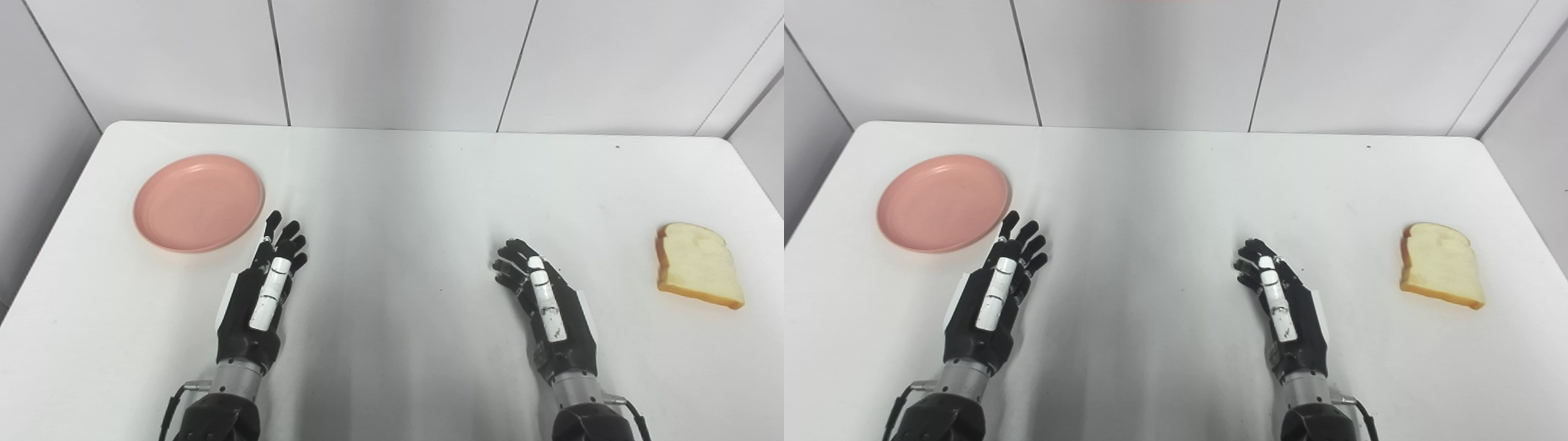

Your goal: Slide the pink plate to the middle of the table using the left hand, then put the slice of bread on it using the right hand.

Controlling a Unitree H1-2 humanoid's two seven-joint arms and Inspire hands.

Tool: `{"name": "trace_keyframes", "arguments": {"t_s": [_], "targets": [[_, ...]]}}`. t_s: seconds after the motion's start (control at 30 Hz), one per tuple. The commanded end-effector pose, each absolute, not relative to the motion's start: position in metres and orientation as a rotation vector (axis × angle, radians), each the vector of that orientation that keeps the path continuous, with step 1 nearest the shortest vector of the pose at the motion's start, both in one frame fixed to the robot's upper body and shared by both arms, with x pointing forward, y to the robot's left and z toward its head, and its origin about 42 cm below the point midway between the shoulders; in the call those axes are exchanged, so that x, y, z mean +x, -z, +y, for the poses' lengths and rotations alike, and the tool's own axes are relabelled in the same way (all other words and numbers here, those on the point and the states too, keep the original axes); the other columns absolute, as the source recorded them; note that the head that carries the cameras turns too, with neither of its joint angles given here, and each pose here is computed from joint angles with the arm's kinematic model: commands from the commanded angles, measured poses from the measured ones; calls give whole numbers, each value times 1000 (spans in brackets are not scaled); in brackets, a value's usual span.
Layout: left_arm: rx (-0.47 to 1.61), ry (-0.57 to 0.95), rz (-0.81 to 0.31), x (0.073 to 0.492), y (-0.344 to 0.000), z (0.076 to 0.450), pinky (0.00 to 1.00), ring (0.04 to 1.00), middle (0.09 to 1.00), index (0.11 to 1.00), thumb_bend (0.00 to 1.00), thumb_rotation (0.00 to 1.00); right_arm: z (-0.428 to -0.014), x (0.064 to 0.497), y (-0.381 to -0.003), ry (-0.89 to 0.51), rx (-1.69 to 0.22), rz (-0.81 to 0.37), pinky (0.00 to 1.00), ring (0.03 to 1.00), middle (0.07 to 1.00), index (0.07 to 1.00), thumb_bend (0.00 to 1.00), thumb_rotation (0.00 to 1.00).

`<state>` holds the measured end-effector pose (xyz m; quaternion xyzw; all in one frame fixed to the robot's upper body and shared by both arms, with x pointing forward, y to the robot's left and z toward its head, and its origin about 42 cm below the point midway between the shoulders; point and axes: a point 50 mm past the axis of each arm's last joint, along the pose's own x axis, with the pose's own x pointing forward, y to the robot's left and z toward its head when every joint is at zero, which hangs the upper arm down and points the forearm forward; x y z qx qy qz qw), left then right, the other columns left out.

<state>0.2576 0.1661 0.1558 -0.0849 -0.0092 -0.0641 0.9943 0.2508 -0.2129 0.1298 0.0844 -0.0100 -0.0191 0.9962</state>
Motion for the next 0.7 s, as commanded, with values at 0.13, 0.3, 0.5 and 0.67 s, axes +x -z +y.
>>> {"name": "trace_keyframes", "arguments": {"t_s": [0.13,0.3,0.5,0.67], "targets": [[-167,153,-68,261,-168,164,940,944,959,1000,802,763,-212,253,-140,19,170,-56,802,767,783,755,739,776],[-166,157,-68,261,-168,164,937,939,956,1000,805,762,-211,253,-140,20,169,-55,802,769,783,750,745,777],[-158,158,-70,261,-167,163,929,936,954,1000,799,771,-211,253,-140,16,167,-55,796,763,780,738,736,778],[-160,158,-69,261,-168,163,930,936,952,1000,805,767,-211,253,-139,14,161,-55,798,763,779,731,741,778]]}}
